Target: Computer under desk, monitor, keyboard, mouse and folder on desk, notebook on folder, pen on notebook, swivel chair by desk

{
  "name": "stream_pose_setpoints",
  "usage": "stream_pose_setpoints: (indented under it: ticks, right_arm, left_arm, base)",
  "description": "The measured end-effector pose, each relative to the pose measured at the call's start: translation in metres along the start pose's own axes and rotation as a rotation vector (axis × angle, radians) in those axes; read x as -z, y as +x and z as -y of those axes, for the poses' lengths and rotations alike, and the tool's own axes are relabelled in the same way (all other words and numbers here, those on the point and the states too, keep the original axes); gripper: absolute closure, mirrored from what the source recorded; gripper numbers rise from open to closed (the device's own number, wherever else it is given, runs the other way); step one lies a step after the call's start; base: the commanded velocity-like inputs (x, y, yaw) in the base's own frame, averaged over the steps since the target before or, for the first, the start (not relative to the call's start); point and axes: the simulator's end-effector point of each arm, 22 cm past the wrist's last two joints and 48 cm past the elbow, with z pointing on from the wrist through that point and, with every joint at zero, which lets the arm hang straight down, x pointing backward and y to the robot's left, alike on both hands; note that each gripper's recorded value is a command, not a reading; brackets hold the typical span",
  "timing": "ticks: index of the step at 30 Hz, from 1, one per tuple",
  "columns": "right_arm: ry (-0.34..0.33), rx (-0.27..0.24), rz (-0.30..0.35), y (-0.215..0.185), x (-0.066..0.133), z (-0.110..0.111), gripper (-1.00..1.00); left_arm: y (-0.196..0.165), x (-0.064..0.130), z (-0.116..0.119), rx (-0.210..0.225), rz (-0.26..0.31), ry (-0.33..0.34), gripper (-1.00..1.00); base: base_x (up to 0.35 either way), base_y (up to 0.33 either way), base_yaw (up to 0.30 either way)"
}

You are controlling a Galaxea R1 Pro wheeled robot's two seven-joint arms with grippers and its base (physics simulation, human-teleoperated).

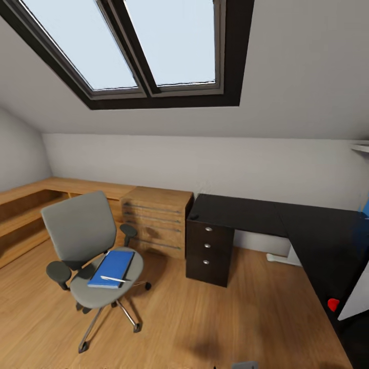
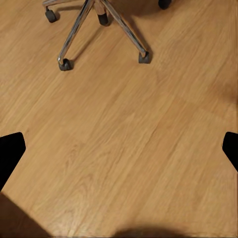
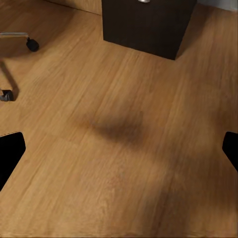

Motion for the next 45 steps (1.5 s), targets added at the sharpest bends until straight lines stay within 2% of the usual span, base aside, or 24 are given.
stream_pose_setpoints:
  ticks: [13, 27, 45]
  right_arm:
    - [0.000, -0.001, -0.013, -0.005, 0.011, -0.001, -1.00]
    - [-0.002, -0.002, -0.033, -0.007, 0.023, -0.001, -1.00]
    - [-0.003, -0.001, -0.037, -0.016, 0.038, -0.001, -1.00]
  left_arm:
    - [-0.006, 0.012, -0.002, -0.001, -0.006, 0.000, -1.00]
    - [-0.006, 0.026, -0.004, -0.006, -0.026, 0.001, -1.00]
    - [-0.012, 0.042, -0.006, -0.008, -0.031, 0.000, -1.00]
  base:
    - [-0.337, -0.059, -0.230]
    - [-0.314, -0.188, -0.155]
    - [-0.252, -0.265, -0.011]
